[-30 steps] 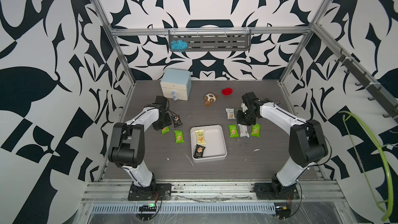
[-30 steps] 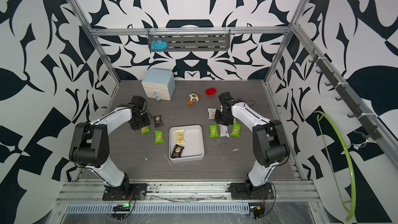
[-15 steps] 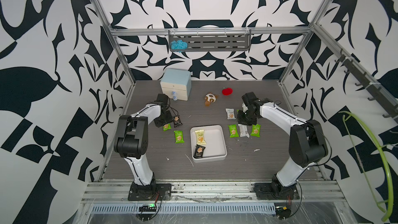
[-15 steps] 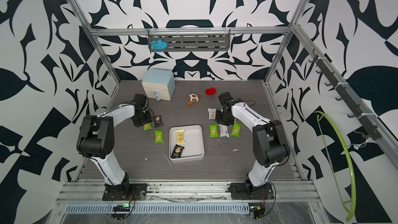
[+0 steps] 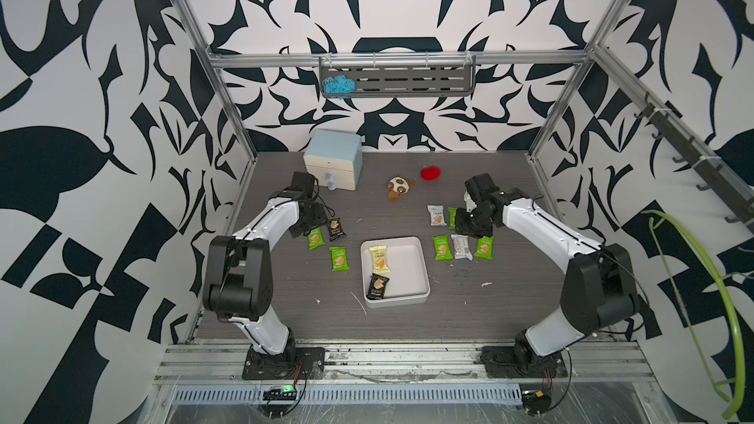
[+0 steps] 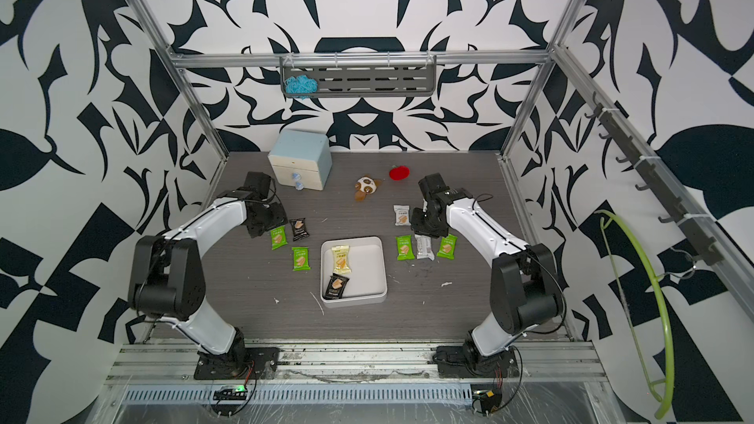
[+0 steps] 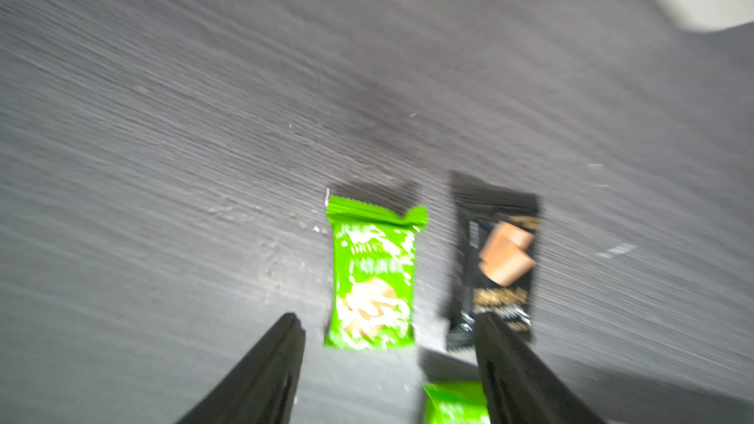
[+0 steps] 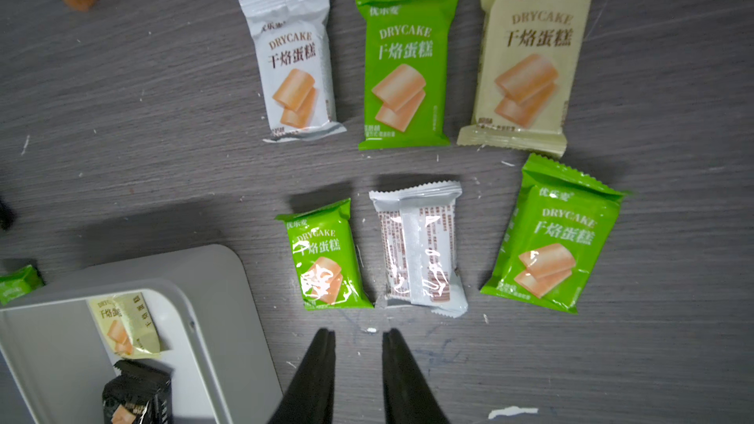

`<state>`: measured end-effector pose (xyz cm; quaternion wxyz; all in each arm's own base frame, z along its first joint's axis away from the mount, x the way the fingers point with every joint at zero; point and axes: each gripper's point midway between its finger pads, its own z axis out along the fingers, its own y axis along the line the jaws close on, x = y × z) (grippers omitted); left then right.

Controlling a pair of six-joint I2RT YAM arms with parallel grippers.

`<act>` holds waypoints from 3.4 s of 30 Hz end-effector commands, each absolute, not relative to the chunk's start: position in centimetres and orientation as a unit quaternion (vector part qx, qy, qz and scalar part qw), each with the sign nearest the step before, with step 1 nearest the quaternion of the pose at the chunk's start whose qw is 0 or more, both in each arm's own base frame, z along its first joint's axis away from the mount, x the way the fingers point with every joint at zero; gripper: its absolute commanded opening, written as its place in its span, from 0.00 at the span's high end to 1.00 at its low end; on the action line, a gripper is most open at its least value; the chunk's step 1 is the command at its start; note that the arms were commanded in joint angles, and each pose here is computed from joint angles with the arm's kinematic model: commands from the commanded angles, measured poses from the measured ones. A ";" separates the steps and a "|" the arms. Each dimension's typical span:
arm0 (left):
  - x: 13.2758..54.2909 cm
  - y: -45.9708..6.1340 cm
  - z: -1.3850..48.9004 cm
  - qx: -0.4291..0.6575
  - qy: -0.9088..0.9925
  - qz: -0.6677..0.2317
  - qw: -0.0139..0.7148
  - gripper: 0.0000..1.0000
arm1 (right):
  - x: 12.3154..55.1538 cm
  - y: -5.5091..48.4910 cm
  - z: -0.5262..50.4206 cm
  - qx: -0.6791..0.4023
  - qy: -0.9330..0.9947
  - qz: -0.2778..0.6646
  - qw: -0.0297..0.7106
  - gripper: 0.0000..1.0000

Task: Take the cookies out of the storage box
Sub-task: Pick up the cookie from the storage box.

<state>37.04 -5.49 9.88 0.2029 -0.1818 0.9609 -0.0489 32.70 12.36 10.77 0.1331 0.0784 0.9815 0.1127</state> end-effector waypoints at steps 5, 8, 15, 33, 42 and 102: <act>32.2 -10.6 14.4 -0.184 0.949 -0.102 0.235 0.18 | 30.6 12.8 11.2 0.059 0.979 0.141 0.133 0.71; 30.3 -13.3 15.3 -0.171 0.947 -0.113 0.246 0.17 | 29.9 13.1 11.2 0.056 0.978 0.153 0.131 0.70; 26.6 -20.5 14.8 -0.133 0.954 -0.120 0.241 0.17 | 28.5 13.2 11.3 0.047 0.977 0.166 0.128 0.69; 26.3 -27.0 8.2 -0.072 0.984 0.002 0.162 0.18 | 27.9 12.5 11.0 0.031 0.979 0.150 0.133 0.69; 26.1 -27.0 5.3 -0.083 0.986 0.015 0.140 0.21 | 28.2 12.4 10.5 0.023 0.982 0.141 0.127 0.70; 26.5 -30.5 6.6 -0.065 0.986 -0.091 0.126 0.53 | 28.2 11.7 10.4 0.031 0.985 0.118 0.118 0.71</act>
